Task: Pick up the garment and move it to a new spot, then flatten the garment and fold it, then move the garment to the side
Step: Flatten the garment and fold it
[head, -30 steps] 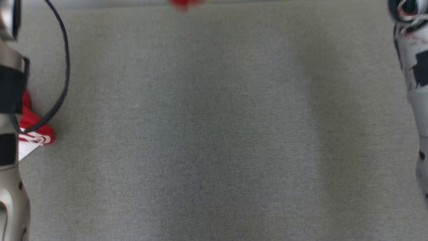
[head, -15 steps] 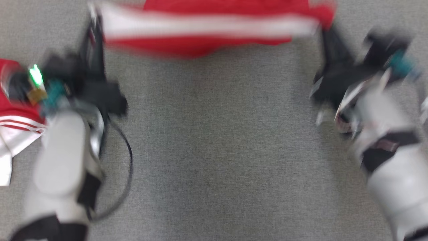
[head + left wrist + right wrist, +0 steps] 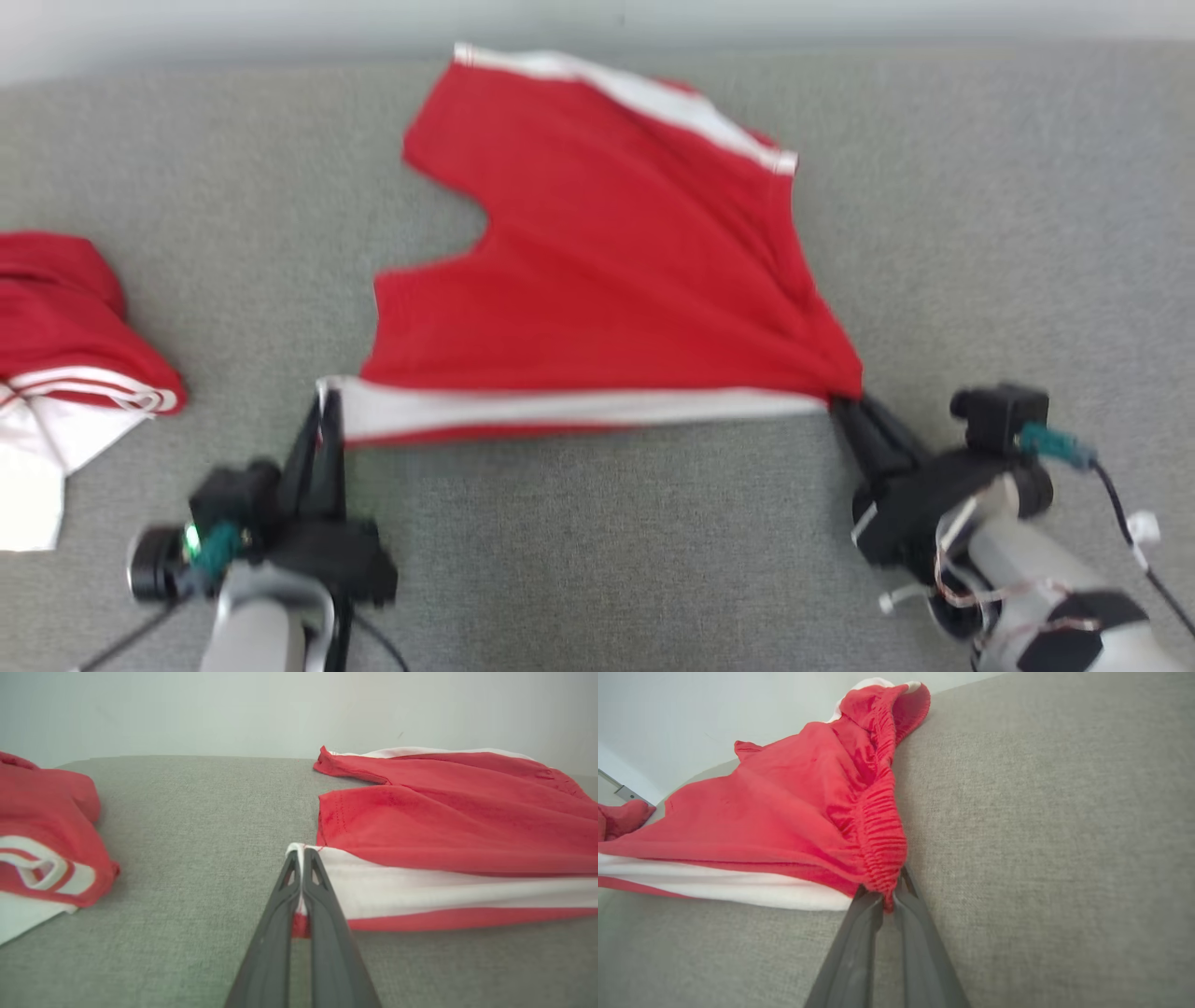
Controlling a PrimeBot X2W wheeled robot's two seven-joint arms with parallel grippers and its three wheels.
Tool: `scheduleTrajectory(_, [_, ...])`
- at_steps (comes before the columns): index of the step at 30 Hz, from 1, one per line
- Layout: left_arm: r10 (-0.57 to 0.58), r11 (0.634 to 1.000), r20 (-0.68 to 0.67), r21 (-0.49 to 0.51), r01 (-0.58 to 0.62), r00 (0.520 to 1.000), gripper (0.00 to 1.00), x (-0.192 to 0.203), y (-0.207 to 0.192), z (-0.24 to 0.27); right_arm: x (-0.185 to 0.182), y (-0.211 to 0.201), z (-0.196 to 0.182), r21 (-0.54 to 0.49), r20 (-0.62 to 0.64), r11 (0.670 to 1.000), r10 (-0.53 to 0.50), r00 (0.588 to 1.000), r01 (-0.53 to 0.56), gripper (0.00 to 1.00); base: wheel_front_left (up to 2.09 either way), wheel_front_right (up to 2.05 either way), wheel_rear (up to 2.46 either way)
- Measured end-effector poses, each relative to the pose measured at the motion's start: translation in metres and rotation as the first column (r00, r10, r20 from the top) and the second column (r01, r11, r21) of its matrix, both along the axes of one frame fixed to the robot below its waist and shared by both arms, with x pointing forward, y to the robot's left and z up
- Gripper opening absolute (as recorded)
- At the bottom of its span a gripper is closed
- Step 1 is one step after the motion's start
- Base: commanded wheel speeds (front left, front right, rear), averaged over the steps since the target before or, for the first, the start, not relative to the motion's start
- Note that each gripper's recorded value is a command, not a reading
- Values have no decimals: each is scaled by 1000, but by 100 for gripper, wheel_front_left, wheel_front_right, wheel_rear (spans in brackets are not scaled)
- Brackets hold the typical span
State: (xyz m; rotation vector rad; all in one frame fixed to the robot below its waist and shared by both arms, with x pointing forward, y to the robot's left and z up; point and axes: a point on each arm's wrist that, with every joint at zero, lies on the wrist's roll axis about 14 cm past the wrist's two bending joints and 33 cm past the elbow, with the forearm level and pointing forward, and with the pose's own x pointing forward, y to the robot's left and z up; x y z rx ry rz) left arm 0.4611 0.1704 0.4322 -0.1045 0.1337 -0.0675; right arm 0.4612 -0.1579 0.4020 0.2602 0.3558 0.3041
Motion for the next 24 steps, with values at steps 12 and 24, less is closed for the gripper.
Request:
scheduleTrajectory(12, [23, 1000, -35, -6, -24, 999, 0, -84, 8, -3, -79, 8, 1, 40, -42, 999, 13, 999, -11, 0, 0, 0, 0])
scheduleTrajectory(24, [60, 998, -53, -19, -61, 997, 0, -150, 19, -10, -145, 30, -8, 64, -88, 994, 94, 992, -88, 0, 0, 0, 0])
